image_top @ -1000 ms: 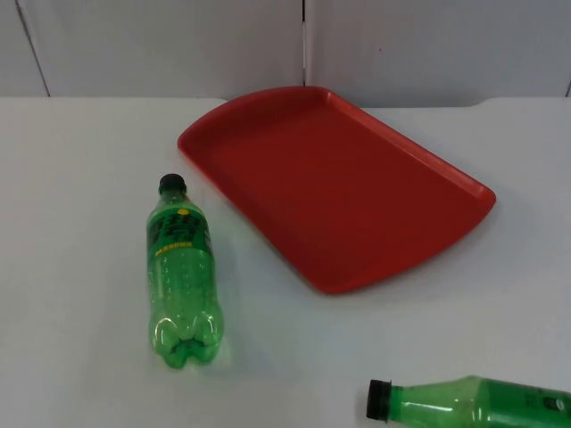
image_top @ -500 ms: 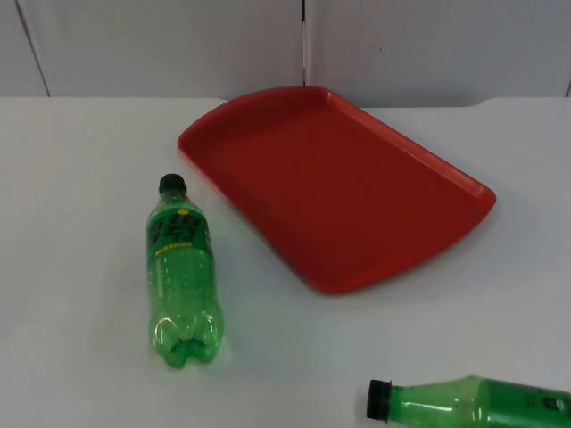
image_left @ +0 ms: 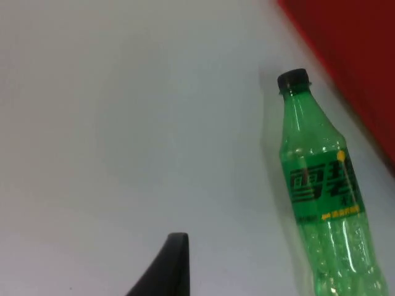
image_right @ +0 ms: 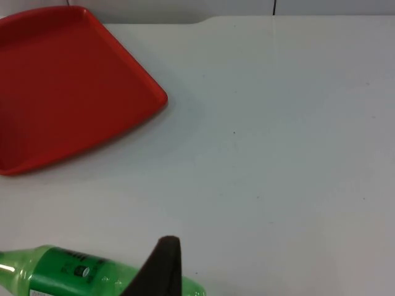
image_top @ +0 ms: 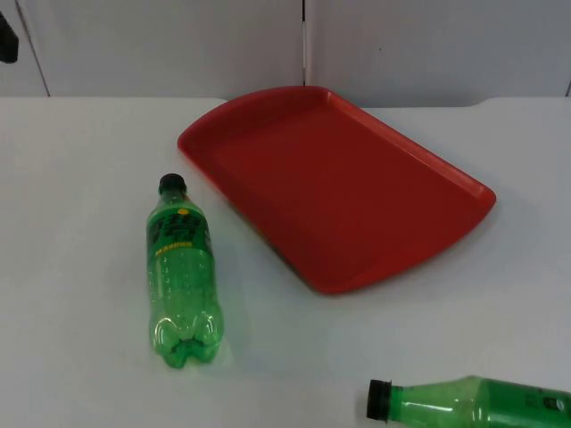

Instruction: Place the bottle upright on the tray.

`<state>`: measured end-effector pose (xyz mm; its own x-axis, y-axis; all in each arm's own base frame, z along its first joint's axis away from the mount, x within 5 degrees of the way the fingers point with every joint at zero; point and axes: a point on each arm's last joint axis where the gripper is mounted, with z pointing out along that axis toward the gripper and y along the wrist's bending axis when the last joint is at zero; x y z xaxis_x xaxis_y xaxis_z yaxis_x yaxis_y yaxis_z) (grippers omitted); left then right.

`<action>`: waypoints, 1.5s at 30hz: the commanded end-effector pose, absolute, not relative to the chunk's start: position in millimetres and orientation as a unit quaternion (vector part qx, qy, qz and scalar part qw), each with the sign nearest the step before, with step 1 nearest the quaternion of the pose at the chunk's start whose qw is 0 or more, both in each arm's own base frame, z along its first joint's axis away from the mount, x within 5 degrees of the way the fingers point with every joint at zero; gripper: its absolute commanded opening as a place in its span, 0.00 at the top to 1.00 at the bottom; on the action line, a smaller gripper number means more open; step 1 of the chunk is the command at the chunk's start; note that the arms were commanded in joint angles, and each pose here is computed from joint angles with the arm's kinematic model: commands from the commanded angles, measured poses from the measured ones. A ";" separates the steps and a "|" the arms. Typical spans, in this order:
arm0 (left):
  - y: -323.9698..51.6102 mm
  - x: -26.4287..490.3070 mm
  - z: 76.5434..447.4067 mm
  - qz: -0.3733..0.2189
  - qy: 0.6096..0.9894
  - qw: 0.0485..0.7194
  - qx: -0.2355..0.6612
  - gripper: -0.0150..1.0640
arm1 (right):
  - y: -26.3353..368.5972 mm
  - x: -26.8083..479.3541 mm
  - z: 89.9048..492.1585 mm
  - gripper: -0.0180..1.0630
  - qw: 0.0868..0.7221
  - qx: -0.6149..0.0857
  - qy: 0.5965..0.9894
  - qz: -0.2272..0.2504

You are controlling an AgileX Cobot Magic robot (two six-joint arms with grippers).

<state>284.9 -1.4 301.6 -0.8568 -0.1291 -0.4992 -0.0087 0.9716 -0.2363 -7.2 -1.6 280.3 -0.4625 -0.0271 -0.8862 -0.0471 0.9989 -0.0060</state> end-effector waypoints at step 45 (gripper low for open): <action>-120.0 393.5 156.2 -0.081 0.991 0.057 -0.092 0.01 | -1.7 -7.4 279.9 0.01 0.520 -0.019 0.854 0.007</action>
